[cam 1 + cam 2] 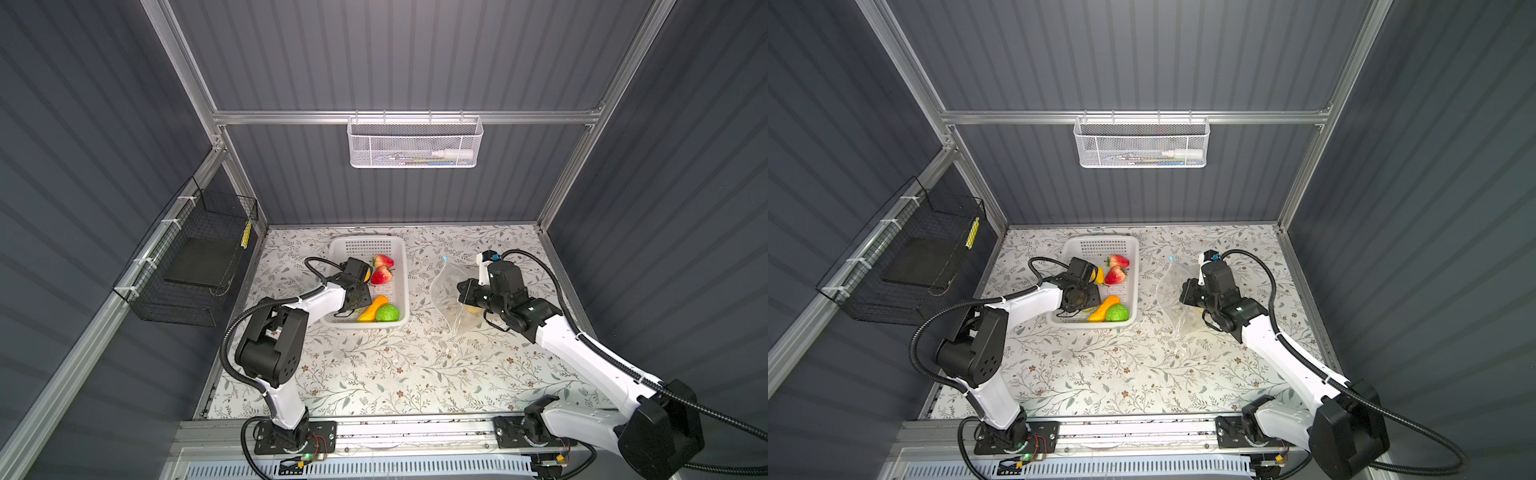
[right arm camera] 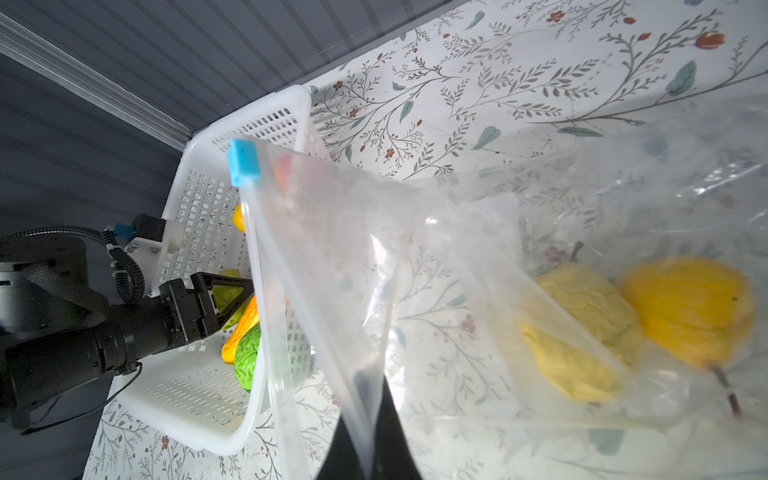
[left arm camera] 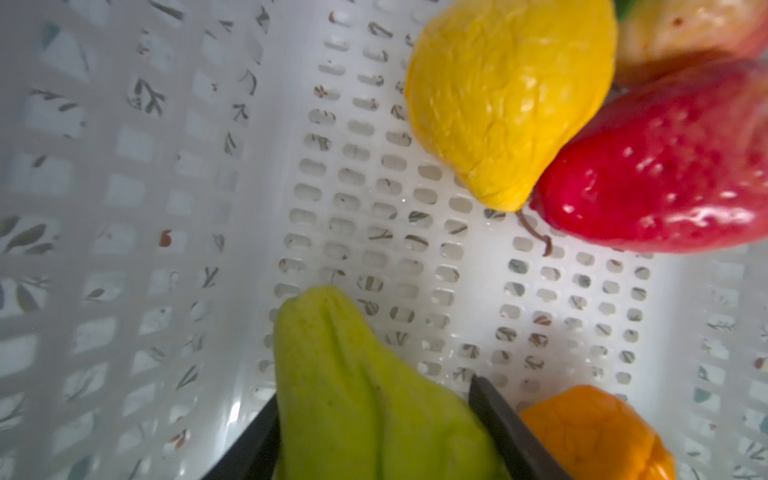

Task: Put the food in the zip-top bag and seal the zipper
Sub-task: 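Lower the left gripper into the basket and grasp the green pear, then carry the green pear with the left gripper into the bag mouth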

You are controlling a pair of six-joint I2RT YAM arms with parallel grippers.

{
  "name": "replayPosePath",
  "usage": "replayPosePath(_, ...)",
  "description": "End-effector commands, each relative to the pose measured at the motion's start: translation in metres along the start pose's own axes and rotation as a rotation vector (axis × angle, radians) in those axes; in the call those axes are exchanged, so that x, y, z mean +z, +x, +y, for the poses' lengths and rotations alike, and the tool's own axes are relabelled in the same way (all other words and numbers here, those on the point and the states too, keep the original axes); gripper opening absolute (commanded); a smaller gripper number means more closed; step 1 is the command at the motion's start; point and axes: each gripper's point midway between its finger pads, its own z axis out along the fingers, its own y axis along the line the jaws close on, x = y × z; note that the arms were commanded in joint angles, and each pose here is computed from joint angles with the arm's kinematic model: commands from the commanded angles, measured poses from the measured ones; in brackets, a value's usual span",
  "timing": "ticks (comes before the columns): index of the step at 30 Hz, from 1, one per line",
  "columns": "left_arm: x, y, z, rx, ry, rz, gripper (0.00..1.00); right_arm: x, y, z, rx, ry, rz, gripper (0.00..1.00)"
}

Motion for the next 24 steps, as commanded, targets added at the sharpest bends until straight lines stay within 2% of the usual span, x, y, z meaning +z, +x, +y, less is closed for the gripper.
replayPosePath(1,-0.026,-0.016,-0.008,0.01,0.059,-0.071,0.6,-0.003,0.001,-0.002,0.011,0.003,-0.006,0.0)
replayPosePath(9,-0.082,-0.037,-0.047,0.028,0.243,-0.187,0.59,-0.005,-0.003,-0.001,0.01,0.002,-0.021,0.0)
replayPosePath(13,-0.113,-0.046,-0.074,0.009,0.393,-0.242,0.59,-0.006,-0.005,-0.001,0.012,0.003,-0.028,0.0)
replayPosePath(17,-0.137,-0.044,-0.108,0.003,0.56,-0.243,0.59,-0.007,-0.007,0.0,0.02,-0.001,-0.039,0.0)
replayPosePath(20,-0.157,-0.036,-0.144,0.047,0.717,-0.239,0.59,-0.008,-0.009,0.003,0.025,-0.012,-0.043,0.0)
replayPosePath(24,-0.186,-0.016,-0.194,0.168,0.923,-0.208,0.59,-0.007,-0.01,0.006,0.025,-0.024,-0.04,0.0)
